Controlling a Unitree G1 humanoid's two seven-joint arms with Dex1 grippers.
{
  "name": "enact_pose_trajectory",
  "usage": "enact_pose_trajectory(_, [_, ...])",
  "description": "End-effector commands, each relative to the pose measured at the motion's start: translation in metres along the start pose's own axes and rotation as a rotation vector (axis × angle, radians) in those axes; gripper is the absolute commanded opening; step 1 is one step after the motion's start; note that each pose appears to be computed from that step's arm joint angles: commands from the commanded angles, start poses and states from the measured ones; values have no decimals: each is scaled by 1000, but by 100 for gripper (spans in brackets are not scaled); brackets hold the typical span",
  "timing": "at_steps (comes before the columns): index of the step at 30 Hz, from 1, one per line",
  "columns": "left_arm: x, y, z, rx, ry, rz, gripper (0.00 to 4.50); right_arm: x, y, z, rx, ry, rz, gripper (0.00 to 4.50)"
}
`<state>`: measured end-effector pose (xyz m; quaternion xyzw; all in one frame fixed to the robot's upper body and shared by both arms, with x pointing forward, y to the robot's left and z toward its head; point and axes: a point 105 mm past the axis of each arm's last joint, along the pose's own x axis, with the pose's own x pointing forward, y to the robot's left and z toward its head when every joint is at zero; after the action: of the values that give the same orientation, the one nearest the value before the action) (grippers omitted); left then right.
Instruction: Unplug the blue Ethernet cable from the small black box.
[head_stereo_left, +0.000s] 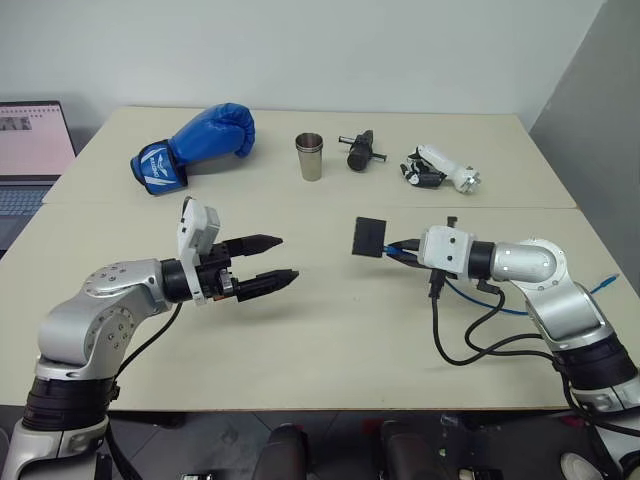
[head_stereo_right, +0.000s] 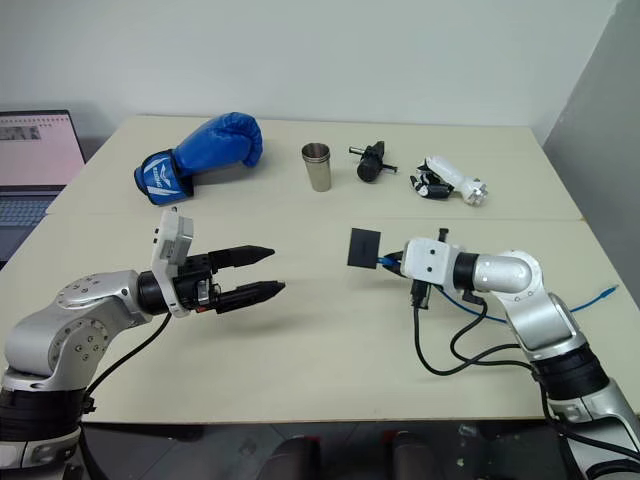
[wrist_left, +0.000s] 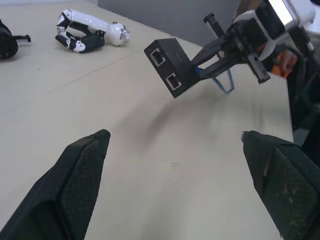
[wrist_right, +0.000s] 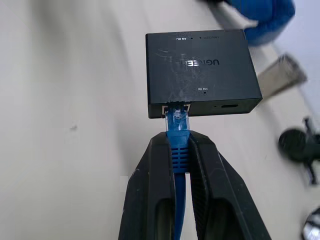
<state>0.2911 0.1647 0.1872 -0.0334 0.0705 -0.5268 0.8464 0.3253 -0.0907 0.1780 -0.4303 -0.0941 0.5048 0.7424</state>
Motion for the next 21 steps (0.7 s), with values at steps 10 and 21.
enact_pose_trajectory(10, [12, -5, 19, -205, -80, -82, 450, 26, -16, 48, -375, -172, -5, 12])
enact_pose_trajectory(21, [28, -3, 17, -247, -126, -111, 450, 35, -15, 63, -408, -230, 12, 12])
